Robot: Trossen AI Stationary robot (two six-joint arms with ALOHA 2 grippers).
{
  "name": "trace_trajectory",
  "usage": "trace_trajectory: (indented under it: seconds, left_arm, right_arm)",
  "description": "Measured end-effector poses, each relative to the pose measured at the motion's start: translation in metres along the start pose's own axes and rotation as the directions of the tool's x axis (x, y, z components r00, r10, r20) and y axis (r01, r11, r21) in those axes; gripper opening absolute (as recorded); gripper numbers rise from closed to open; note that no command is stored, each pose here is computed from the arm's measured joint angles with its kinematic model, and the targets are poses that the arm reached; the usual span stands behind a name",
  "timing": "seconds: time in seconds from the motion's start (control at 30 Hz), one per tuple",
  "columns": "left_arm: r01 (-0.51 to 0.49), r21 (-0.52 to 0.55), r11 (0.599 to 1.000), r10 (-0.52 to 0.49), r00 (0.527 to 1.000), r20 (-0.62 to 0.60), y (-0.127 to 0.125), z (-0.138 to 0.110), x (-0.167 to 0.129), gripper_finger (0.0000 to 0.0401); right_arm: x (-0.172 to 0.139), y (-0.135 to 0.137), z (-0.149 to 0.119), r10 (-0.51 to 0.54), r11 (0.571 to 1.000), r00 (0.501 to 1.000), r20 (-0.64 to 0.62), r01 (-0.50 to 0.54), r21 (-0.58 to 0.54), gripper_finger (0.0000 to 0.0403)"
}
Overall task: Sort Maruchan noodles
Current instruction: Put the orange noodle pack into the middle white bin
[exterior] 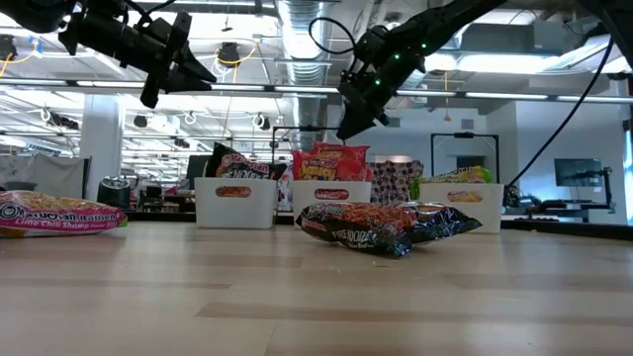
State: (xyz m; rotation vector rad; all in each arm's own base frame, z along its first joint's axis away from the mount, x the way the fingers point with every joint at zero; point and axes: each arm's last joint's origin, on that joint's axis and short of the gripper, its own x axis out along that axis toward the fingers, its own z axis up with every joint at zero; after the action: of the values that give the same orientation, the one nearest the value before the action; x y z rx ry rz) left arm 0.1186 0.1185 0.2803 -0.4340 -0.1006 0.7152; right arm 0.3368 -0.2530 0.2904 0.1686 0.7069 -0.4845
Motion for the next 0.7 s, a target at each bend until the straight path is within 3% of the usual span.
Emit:
trace_trajectory:
  seconds: [0.2,0.47,0.7]
  left_arm:
    - [-0.001,0.0,1.0,0.001,1.0,0.001,0.0,0.0,0.0,0.0086]
    - [0.0,-0.001,1.0,0.0,1.0,0.001,0.0,0.0,0.0,0.0086]
    - [0.0,-0.004,1.0,0.0,1.0,0.0,0.0,0.0,0.0,0.0086]
  right_arm:
    - [0.006,-0.009,0.014,-0.027,0.999,0.985,0.168,0.018,0.051,0.0109]
    - [0.039,-0.007,-0.003,-0.01,0.991,0.997,0.078,-0.001,0.136,0.0109]
    - [0.055,0.001,-0.015,0.009,0.99,1.0,-0.007,-0.008,0.139,0.0109]
